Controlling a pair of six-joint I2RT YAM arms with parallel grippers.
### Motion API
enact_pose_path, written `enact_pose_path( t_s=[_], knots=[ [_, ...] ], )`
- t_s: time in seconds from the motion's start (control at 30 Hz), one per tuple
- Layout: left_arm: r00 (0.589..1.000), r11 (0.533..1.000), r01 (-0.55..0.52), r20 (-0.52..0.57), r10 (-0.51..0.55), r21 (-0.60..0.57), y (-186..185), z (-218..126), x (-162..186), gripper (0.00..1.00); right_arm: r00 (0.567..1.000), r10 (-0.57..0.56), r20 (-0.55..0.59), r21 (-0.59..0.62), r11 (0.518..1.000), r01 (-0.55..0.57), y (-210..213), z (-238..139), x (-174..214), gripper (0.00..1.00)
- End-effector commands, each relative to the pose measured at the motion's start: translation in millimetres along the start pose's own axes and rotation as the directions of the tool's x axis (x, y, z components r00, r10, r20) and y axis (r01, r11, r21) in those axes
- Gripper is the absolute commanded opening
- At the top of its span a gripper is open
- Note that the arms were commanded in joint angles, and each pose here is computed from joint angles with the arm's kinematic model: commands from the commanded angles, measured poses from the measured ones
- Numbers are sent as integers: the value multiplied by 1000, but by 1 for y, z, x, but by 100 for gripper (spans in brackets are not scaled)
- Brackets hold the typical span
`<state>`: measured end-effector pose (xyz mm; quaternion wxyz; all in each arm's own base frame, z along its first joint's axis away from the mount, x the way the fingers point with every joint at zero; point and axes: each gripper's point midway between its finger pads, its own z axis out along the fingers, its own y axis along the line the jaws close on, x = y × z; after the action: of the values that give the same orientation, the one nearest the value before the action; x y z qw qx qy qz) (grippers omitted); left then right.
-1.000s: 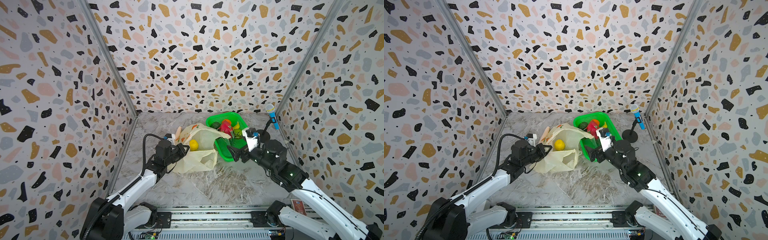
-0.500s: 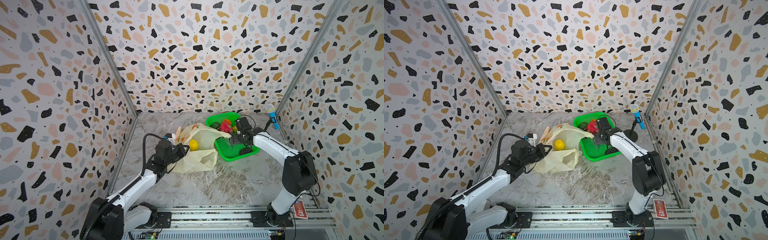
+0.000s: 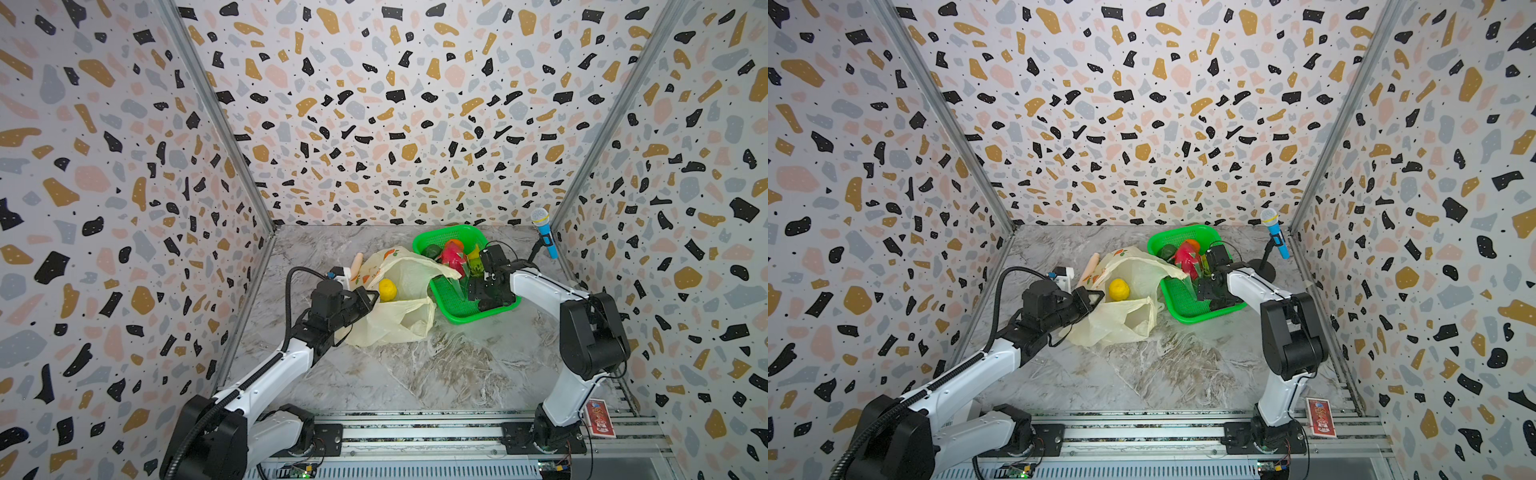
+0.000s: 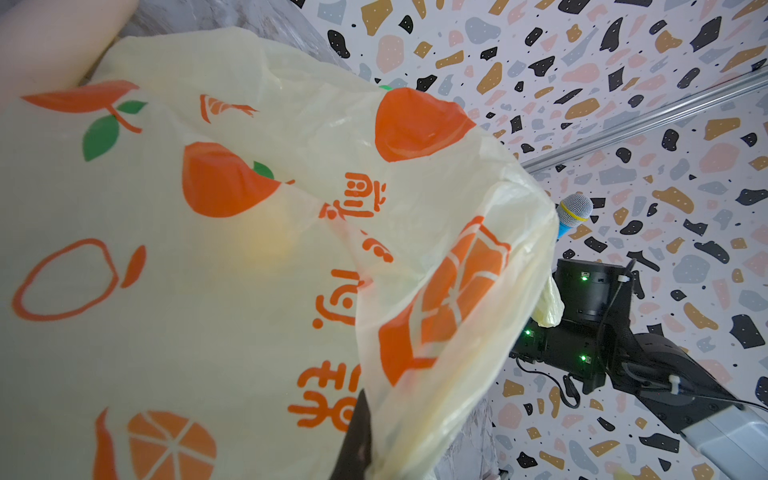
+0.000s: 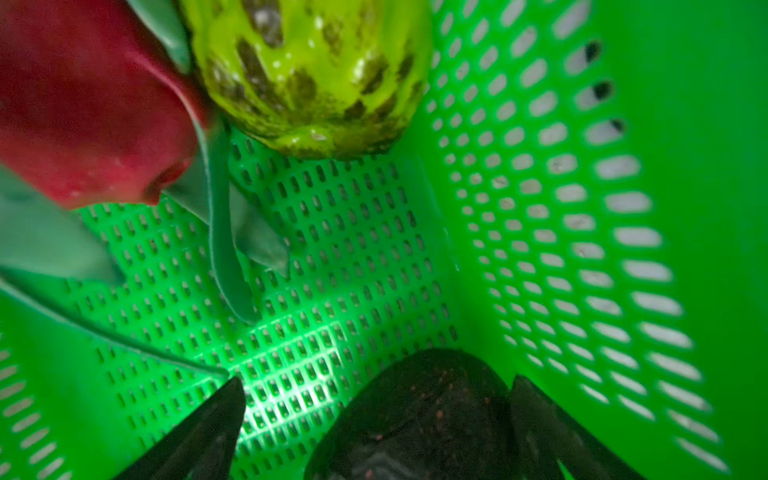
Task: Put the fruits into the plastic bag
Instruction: 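Lower the right gripper into the basket and grasp a dark green avocado, then lift the avocado with the right gripper and carry it over the bag opening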
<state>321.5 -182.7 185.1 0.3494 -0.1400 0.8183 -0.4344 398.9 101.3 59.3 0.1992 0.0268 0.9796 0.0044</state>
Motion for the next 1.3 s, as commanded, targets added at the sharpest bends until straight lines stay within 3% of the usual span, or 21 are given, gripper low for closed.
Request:
enact_pose_path(
  t_s=[0.0, 0.13, 0.2, 0.5, 0.67, 0.73, 0.8, 0.9, 1.07, 1.27],
  knots=[
    [999, 999, -32, 39, 31, 41, -14, -3, -12, 0, 994, 32, -108, -58, 998, -39, 10, 17, 25, 97],
    [999, 999, -34, 41, 33, 42, -15, -3, -13, 0, 999, 17, -52, -258, 966, -30, 54, 4, 9, 90],
    [999, 999, -34, 43, 32, 41, -15, -3, -13, 0, 1000, -4, -20, -297, 955, -2, 69, -6, 5, 89],
    [999, 999, -31, 44, 30, 40, -15, -3, -13, 0, 990, -123, -74, -151, 982, 111, 67, 2, 35, 89],
    [999, 999, -30, 45, 28, 39, -15, -3, -14, 0, 986, -131, -106, -117, 986, 119, 60, 10, 49, 89],
    [999, 999, -32, 45, 30, 40, -16, -3, -14, 0, 985, -127, -116, -116, 987, 114, 59, 13, 51, 79],
    [998, 999, -33, 45, 31, 40, -17, -3, -15, 0, 988, -118, -102, -134, 986, 104, 61, 11, 49, 59],
    [998, 999, -36, 49, 34, 37, -17, -4, -15, 0, 995, -77, -61, -181, 981, 64, 65, -4, 36, 44],
    [998, 999, -37, 45, 36, 33, -15, -4, -14, 0, 999, -20, 44, -240, 970, 30, 61, -48, 1, 38],
    [998, 999, -43, 45, 42, 32, -16, -3, -15, 0, 979, -5, 202, -258, 964, 58, 56, -113, -33, 37]
  ],
)
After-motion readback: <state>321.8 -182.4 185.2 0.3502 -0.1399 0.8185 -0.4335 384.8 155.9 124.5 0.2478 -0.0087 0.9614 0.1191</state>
